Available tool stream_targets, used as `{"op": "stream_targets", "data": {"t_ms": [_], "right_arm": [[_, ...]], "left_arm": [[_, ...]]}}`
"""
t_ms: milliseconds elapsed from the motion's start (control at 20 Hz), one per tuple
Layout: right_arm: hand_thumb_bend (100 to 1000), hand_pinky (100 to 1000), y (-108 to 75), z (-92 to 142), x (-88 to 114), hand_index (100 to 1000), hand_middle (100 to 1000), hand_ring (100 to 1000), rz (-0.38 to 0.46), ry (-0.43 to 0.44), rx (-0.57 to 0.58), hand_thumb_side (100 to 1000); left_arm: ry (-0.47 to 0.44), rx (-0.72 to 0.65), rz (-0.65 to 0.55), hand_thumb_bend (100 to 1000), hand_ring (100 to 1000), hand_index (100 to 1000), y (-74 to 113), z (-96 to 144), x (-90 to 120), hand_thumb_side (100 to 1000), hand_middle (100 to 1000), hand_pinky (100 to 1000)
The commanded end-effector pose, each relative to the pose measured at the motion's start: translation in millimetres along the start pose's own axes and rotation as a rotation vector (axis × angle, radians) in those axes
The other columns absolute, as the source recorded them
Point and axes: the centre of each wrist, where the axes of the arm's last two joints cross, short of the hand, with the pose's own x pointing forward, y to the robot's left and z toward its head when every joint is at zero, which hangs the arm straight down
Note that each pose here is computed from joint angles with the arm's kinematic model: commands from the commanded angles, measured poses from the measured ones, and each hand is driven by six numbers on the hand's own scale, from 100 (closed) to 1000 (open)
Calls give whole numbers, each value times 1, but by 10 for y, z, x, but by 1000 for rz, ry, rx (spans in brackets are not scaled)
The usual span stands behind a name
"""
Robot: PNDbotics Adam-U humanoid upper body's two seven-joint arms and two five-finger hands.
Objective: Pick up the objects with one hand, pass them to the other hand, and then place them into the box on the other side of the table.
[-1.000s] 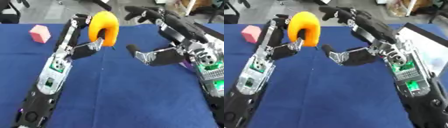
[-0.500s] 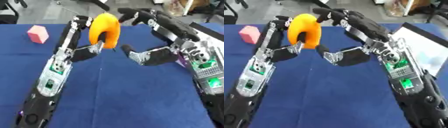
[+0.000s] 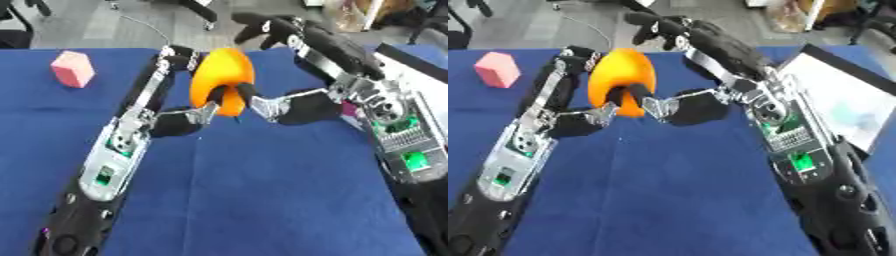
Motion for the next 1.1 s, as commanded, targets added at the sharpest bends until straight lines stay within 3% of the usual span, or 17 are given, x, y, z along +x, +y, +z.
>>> {"op": "stream_targets", "data": {"t_ms": [50,550,700,800,900,950,1100], "right_arm": [[179,746,-50,-32,17,987,763,849,28,-11,9,489],[159,793,79,-64,-51,929,772,841,122,11,235,484],[124,792,57,-64,-47,856,747,827,149,17,286,400],[100,779,-6,-50,-25,754,703,806,161,24,291,269],[100,765,-63,-29,-5,684,667,790,172,36,267,203],[100,752,-90,-17,6,611,630,772,180,43,249,105],[100,728,-169,22,44,524,589,749,211,68,176,100]], "left_arm": [[-37,-9,-23,100,349,400,40,-61,45,100,309,672],[-63,-12,-58,100,351,401,73,-112,79,100,311,672],[-69,-15,-69,100,351,402,79,-120,88,100,311,672],[-69,-14,-73,100,351,402,76,-122,94,100,311,672],[-69,-15,-75,100,351,402,70,-123,97,100,311,672],[-69,-15,-75,100,352,403,68,-123,99,100,312,673],[-68,-19,-77,100,353,405,63,-121,102,100,313,674]]}}
